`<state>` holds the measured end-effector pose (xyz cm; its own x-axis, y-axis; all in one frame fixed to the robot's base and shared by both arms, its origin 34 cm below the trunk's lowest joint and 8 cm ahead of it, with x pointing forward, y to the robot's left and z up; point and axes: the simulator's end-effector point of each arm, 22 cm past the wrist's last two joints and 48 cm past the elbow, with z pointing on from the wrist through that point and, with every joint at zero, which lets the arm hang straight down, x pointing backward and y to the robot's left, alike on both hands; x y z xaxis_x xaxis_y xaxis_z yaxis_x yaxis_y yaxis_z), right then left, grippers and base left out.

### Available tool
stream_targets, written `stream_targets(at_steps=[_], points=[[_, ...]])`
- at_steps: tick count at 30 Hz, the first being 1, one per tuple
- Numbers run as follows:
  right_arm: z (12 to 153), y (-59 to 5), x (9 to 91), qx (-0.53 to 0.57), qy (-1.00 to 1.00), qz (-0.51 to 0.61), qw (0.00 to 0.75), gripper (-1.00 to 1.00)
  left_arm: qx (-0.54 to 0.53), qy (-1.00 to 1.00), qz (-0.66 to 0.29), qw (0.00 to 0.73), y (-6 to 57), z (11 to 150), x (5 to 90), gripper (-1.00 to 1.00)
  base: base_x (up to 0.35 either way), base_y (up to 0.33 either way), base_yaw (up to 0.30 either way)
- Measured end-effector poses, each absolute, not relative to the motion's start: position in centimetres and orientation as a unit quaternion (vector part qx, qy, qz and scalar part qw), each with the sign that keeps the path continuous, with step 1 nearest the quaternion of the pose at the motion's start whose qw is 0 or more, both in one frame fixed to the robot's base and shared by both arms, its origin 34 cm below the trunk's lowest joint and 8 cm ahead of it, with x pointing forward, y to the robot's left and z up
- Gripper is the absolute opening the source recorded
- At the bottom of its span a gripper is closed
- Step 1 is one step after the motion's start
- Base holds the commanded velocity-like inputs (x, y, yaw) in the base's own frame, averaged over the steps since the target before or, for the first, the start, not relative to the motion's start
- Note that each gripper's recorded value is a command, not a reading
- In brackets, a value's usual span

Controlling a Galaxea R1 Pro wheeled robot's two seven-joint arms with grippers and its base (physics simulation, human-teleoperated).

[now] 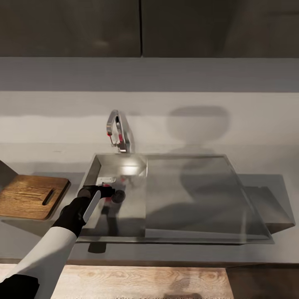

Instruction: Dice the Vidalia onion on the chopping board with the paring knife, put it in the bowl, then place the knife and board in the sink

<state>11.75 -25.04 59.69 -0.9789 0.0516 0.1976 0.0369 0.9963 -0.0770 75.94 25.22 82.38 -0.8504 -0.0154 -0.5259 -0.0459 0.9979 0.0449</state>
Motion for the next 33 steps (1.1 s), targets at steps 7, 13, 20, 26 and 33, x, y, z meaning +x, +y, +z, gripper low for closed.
stream_targets(at_steps=[7, 13, 20, 26, 33], points=[[59.69, -25.05, 11.37, -0.022, -0.994, 0.037, 0.105, 1.00, -0.016, 0.963, 0.028, 0.269, 25.31, 81.78, 75.77, 1.00, 0.000, 0.000, 0.000], [59.69, -24.99, 11.33, -0.022, -0.994, 0.036, 0.105, 1.00, -0.016, 0.962, 0.029, 0.272, 25.38, 82.04, 75.97, 1.00, 0.000, 0.000, 0.000], [59.68, -25.00, 11.34, -0.022, -0.994, 0.036, 0.105, 1.00, -0.016, 0.961, 0.030, 0.273, 25.61, 82.13, 76.03, 1.00, 0.005, 0.000, 0.000], [59.69, -25.00, 11.32, -0.022, -0.994, 0.036, 0.105, 1.00, -0.016, 0.961, 0.030, 0.273, 25.64, 82.16, 76.02, 1.00, 0.118, 0.000, 0.000], [59.69, -24.98, 11.32, -0.022, -0.994, 0.036, 0.105, 1.00, -0.016, 0.961, 0.030, 0.273, 25.61, 82.13, 76.03, 1.00, 0.066, 0.000, 0.000]])
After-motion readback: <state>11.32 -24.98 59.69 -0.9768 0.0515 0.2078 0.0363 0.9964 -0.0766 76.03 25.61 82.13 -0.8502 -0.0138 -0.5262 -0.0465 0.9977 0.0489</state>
